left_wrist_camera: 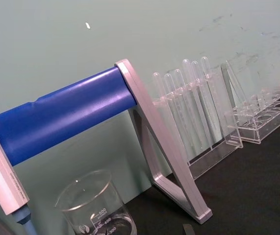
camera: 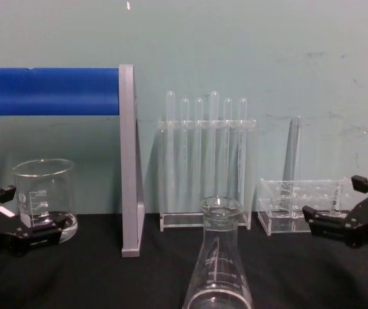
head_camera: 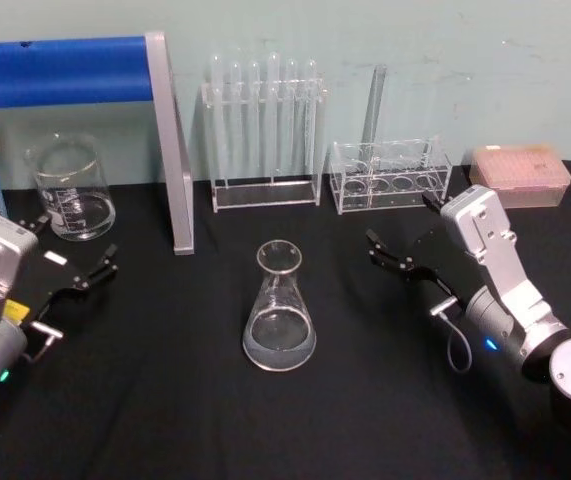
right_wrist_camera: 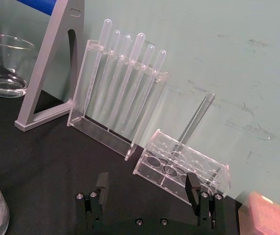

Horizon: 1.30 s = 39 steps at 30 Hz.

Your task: Grasp the erlenmeyer flask with one hand, shake it three times, then place it back.

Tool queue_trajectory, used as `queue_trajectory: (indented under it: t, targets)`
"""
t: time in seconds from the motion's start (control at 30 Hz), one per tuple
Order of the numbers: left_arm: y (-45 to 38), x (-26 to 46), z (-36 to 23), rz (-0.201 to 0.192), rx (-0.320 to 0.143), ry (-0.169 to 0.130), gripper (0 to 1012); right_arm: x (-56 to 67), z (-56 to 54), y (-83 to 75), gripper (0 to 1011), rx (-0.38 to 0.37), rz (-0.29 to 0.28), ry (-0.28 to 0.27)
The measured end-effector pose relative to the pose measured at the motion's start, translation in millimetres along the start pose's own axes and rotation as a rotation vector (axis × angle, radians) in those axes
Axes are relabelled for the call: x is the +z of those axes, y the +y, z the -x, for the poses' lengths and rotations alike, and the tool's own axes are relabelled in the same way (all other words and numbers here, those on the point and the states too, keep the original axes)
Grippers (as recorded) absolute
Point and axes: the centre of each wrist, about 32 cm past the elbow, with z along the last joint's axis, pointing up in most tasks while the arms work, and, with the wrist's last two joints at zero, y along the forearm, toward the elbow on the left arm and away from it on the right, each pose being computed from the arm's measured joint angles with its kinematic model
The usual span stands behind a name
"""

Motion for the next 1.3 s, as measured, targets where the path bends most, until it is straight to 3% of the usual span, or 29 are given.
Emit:
queue_trajectory:
  t: [1.3]
  targets:
    - [0.0, 0.0, 0.0, 0.0, 0.0, 0.0, 1001, 0.3, -0.3, -0.8, 1000, 0.001, 0.0, 0.006]
